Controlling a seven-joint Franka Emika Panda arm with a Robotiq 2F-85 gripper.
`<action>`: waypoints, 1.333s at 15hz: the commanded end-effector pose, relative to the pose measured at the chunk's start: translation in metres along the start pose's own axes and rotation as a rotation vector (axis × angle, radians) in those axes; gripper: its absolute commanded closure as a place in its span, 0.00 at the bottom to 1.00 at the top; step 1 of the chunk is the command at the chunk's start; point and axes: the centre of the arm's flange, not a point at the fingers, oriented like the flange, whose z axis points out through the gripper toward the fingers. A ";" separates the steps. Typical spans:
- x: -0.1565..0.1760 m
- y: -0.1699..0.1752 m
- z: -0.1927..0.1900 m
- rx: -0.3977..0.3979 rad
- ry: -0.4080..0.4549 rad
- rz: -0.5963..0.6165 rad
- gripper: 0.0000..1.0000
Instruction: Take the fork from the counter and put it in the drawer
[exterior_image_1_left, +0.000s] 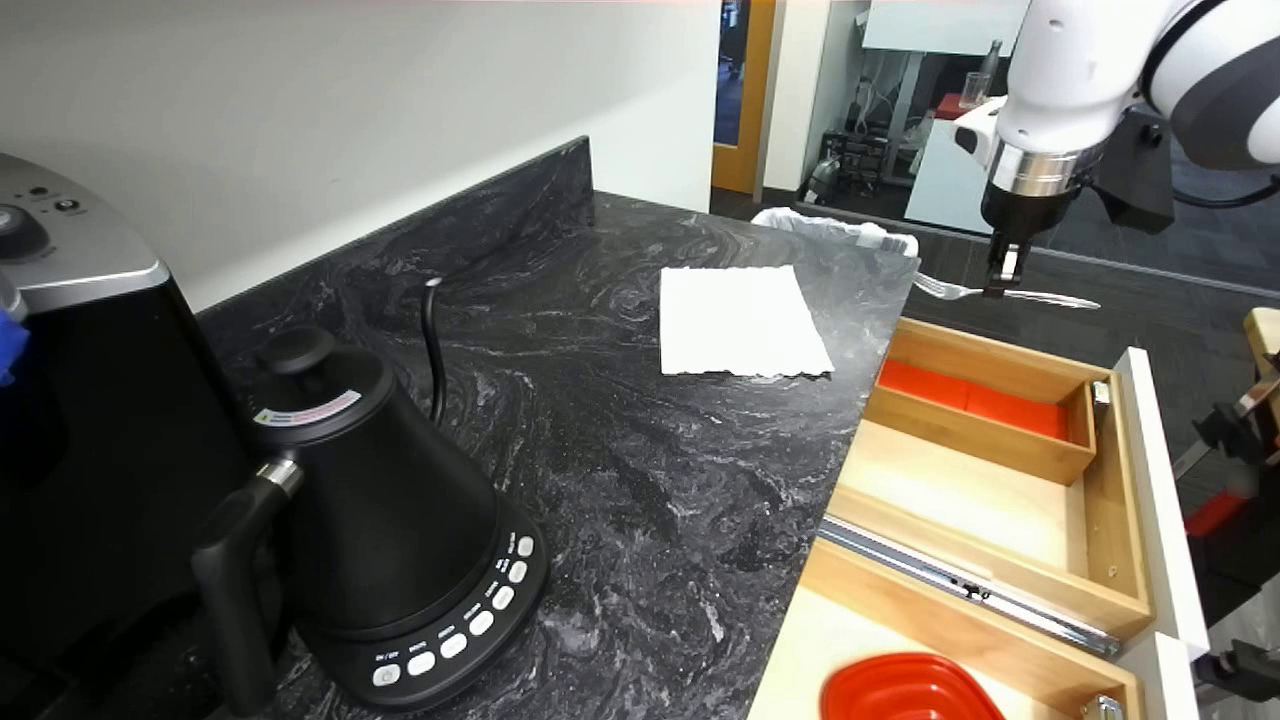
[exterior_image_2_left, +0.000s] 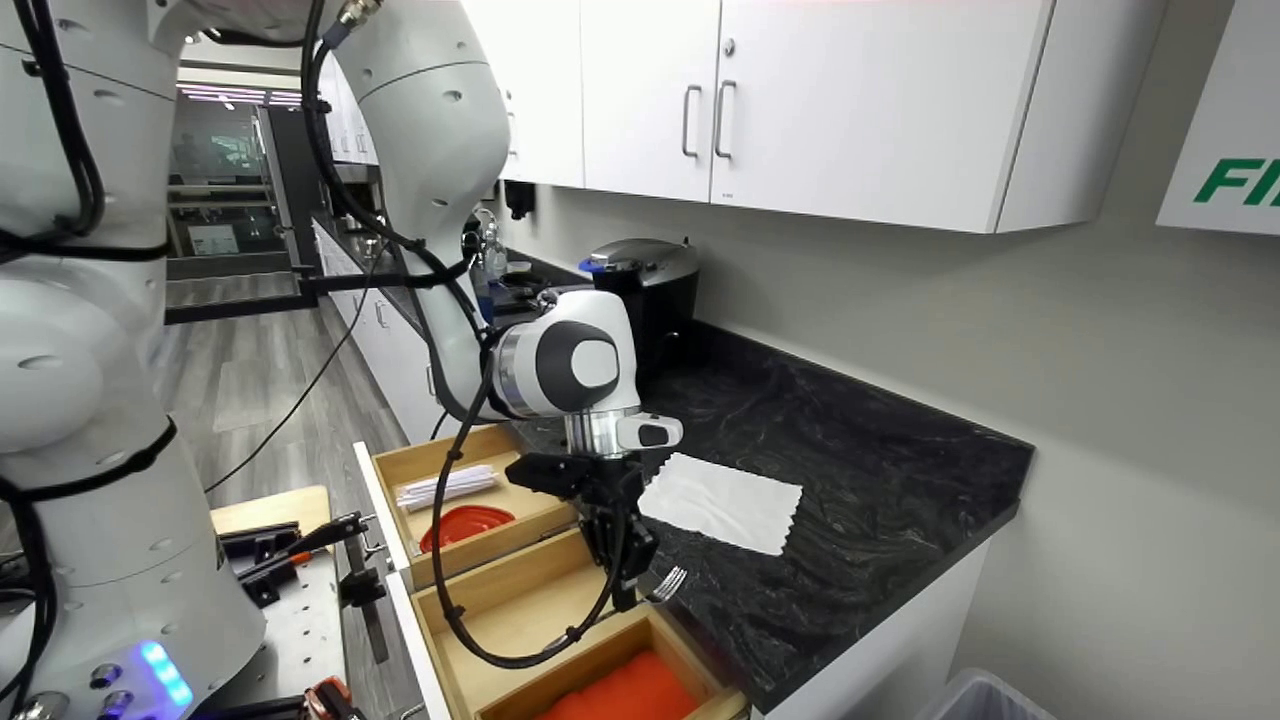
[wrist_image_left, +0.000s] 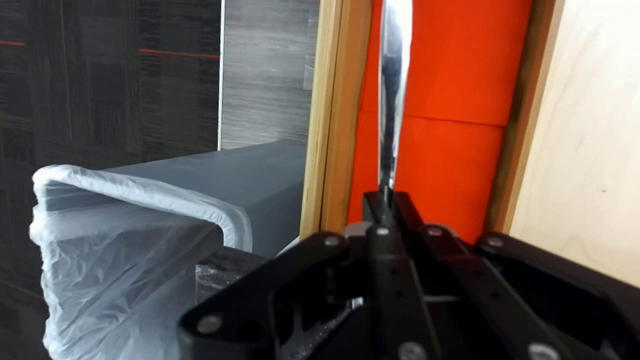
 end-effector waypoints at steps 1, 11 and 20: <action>-0.029 -0.009 -0.010 0.024 0.006 0.014 0.96; -0.044 -0.016 -0.017 0.027 0.003 0.010 0.70; -0.031 -0.032 -0.019 0.031 0.017 -0.012 0.18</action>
